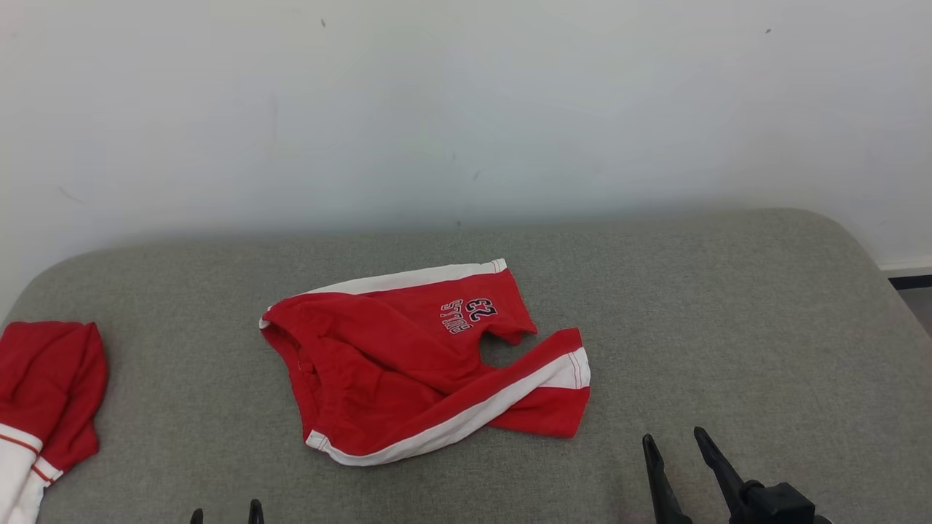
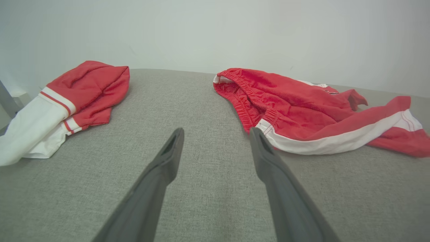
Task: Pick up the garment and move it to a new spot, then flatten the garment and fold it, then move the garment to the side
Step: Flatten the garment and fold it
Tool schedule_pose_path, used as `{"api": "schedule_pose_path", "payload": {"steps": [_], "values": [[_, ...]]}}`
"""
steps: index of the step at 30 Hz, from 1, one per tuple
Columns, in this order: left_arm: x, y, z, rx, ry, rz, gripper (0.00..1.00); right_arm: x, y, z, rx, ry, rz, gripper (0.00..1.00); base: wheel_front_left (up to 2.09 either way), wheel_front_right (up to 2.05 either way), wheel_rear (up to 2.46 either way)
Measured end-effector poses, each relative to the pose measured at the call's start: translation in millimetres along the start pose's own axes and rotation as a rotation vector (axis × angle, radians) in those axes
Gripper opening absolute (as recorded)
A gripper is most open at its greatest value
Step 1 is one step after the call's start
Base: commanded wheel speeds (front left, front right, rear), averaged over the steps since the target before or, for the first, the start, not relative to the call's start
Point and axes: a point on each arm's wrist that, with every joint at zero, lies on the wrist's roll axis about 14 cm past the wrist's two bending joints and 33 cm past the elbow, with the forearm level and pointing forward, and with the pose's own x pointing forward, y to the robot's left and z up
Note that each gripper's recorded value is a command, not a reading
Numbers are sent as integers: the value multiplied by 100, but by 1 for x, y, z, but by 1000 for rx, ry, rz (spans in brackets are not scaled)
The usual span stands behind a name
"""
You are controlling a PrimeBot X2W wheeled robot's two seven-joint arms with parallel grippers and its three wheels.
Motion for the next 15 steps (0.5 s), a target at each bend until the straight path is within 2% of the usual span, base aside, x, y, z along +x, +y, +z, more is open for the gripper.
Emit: {"api": "schedule_pose_path", "payload": {"steps": [15], "values": [[35,-30,-18,-69,67,-102,100,24,5,-20,25,70,32,100,0,0,0]]}}
